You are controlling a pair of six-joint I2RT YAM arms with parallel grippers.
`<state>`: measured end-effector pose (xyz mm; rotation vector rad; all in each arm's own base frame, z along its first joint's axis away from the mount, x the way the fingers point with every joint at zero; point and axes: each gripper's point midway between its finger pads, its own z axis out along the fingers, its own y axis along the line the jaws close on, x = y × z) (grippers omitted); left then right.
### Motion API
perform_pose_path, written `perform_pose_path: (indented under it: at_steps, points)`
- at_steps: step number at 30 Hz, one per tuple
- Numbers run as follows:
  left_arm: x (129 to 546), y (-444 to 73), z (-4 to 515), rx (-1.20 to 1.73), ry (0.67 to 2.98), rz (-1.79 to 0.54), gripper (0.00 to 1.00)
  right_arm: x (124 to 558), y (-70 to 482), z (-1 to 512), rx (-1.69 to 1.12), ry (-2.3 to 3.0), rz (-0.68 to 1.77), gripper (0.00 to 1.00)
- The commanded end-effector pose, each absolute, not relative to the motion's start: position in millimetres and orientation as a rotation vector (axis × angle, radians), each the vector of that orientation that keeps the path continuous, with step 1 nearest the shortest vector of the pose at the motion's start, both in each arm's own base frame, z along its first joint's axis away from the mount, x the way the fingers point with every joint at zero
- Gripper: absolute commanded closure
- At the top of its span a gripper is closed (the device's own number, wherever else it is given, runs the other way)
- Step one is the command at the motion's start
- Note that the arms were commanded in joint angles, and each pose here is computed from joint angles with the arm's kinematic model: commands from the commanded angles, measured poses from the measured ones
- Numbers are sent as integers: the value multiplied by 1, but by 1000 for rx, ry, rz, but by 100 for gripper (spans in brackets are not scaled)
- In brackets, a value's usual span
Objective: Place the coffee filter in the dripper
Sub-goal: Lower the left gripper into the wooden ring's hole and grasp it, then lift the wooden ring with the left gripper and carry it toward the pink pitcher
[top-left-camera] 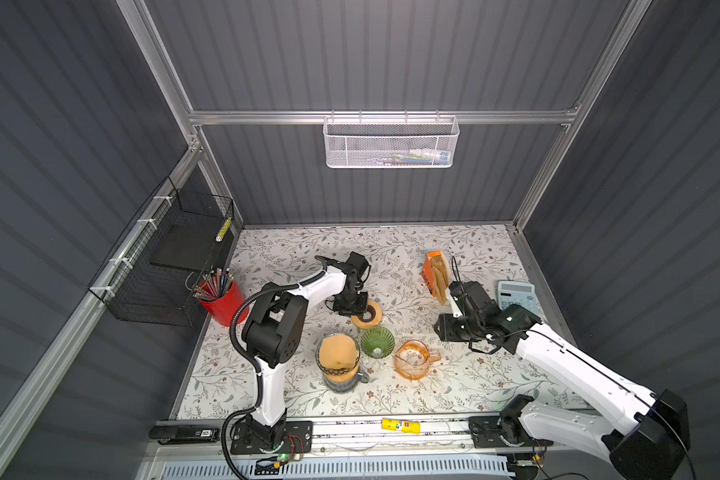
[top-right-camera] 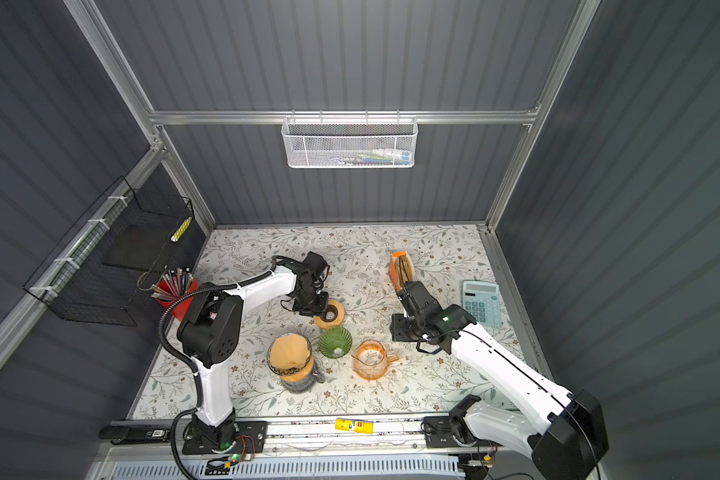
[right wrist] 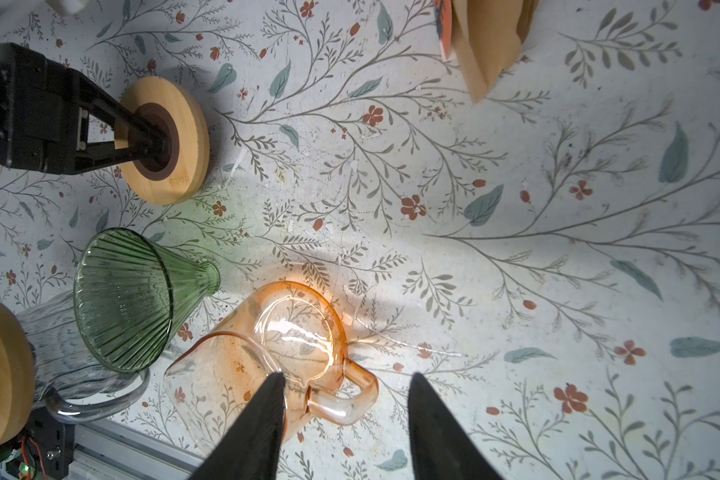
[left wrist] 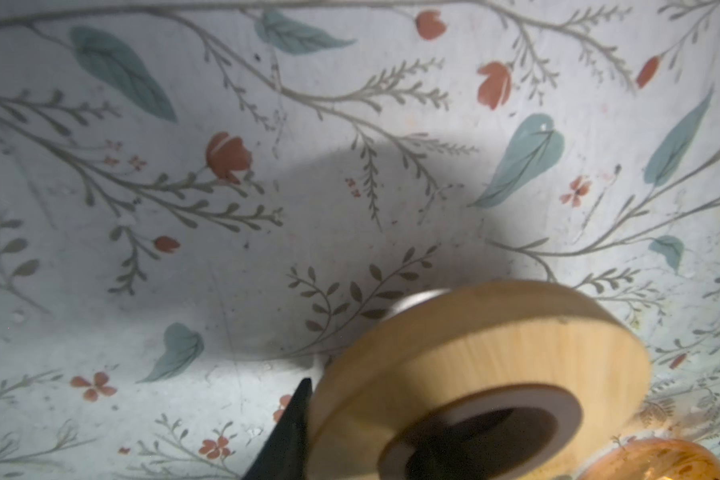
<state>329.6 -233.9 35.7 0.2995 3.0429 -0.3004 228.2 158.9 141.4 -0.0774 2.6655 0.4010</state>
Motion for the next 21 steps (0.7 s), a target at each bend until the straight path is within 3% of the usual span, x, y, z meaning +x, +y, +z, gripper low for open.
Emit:
perform_pose_path:
  at_steps: [1,21]
  points:
    - [337,-241,61,290,2989,-332,71,229,158,147,-61,2650,413,50]
    - [358,-261,133,266,2855,-469,72,231,151,164,-16,2580,413,50]
